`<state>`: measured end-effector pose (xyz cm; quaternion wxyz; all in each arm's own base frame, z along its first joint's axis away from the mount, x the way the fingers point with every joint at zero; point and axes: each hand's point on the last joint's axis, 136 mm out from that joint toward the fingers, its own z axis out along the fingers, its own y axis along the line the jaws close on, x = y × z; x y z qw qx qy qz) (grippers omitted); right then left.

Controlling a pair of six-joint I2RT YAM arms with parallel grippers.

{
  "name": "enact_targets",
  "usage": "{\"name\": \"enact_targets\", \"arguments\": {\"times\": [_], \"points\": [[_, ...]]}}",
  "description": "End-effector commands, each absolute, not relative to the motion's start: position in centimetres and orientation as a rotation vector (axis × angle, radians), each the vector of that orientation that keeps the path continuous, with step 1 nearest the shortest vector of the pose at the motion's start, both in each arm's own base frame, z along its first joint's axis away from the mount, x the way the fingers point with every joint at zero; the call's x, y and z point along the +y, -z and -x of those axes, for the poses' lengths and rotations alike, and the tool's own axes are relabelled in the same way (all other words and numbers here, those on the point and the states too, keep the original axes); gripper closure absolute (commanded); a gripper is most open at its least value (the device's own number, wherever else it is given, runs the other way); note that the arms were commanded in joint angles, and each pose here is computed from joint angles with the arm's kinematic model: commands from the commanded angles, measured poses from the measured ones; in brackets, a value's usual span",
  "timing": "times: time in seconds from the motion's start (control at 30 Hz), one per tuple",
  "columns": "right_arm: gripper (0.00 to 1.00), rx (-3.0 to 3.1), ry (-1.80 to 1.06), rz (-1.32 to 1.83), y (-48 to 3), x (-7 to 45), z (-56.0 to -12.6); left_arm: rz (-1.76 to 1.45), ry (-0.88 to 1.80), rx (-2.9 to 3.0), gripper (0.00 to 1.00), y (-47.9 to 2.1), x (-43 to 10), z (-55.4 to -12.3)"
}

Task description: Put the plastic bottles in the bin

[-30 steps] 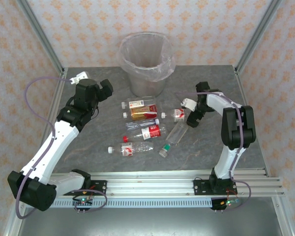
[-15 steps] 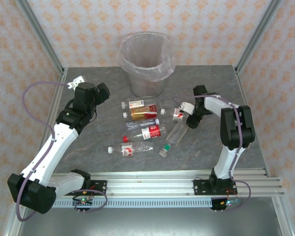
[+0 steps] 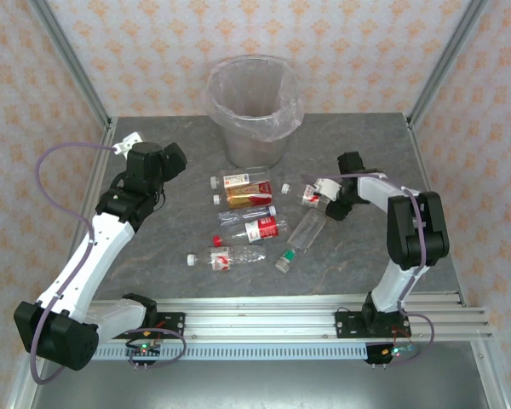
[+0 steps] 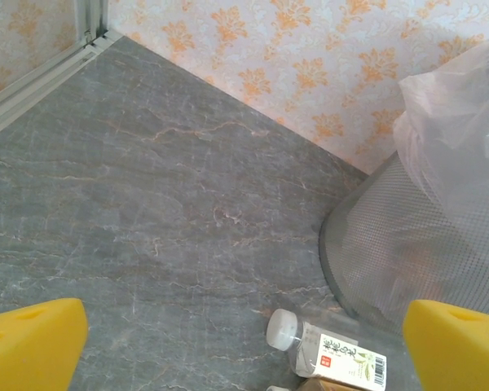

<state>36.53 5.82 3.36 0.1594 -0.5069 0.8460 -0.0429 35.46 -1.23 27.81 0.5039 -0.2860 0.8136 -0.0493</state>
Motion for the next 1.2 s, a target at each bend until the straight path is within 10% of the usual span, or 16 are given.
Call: {"name": "enact_targets", "arguments": {"times": [0.0,1.17], "points": [[0.47,2.358,0.199,1.33,-5.7,5.5,-37.6,0.735,0.09,1.978,0.0,-26.7,-0.6,-35.4],[0.47,1.554,-0.503,0.557,-39.4,19.1,-43.3,0.874,0.04,2.099,0.0,-21.0,1.0,-32.3]]}}
